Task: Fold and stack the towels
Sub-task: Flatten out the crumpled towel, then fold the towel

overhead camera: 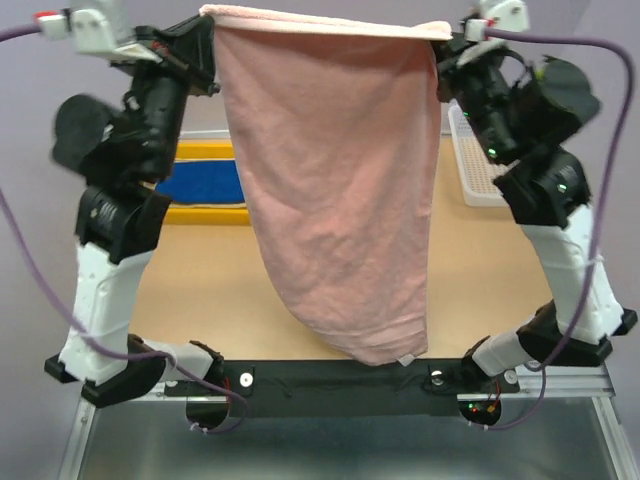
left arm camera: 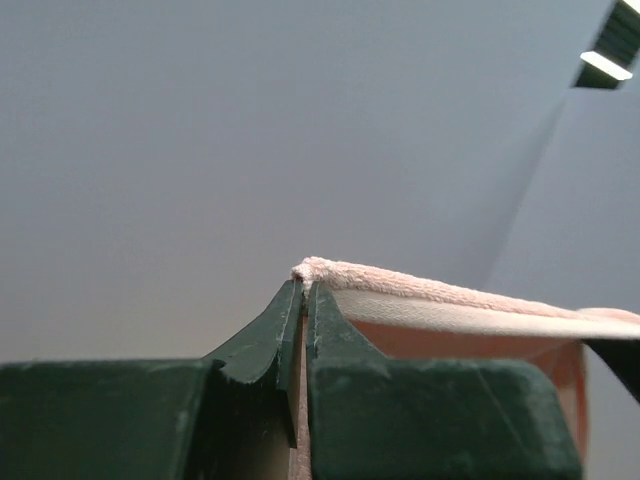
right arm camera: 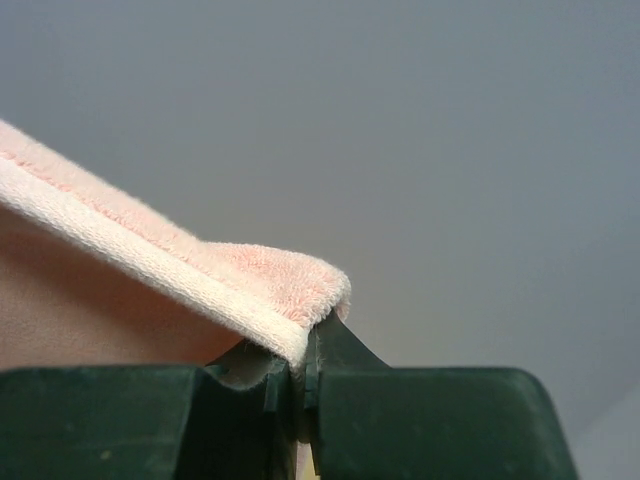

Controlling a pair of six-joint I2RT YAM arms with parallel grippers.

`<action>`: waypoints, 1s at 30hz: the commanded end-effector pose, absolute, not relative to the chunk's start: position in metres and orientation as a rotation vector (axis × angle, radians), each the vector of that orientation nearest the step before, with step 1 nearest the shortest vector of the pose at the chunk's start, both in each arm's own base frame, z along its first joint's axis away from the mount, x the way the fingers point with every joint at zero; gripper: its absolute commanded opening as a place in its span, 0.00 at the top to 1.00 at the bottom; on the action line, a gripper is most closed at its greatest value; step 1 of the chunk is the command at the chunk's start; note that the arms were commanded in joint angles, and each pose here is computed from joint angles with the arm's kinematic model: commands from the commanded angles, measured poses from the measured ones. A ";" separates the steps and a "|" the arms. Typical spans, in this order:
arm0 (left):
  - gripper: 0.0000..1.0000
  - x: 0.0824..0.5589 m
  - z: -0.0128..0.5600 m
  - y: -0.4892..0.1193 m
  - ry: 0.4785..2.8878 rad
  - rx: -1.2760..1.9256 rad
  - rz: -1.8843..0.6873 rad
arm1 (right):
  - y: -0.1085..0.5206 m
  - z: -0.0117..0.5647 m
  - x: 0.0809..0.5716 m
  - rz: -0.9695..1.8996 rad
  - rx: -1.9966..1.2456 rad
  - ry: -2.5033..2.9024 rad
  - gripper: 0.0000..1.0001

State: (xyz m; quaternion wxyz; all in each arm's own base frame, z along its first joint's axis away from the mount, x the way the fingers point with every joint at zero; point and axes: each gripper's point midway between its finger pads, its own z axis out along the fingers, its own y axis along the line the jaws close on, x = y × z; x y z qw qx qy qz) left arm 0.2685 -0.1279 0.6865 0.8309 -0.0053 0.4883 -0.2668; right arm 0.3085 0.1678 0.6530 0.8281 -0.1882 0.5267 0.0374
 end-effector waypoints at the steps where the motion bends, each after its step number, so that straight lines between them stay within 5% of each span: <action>1: 1.00 0.365 0.635 -0.113 1.147 -0.161 -0.283 | 0.124 0.636 0.366 -0.245 -0.240 1.181 1.00; 6: 1.00 0.462 0.550 -0.125 1.320 -0.169 -0.211 | 0.090 0.554 0.478 -0.225 -0.257 1.318 1.00; 14: 1.00 0.568 0.460 -0.138 1.462 -0.165 -0.263 | 0.073 0.452 0.587 -0.216 -0.293 1.436 0.99; 22: 1.00 0.604 0.382 -0.167 1.567 -0.059 -0.337 | 0.075 0.333 0.628 -0.199 -0.370 1.612 0.98; 30: 1.00 0.599 0.325 -0.176 1.700 -0.032 -0.428 | 0.064 0.263 0.617 -0.196 -0.371 1.744 0.98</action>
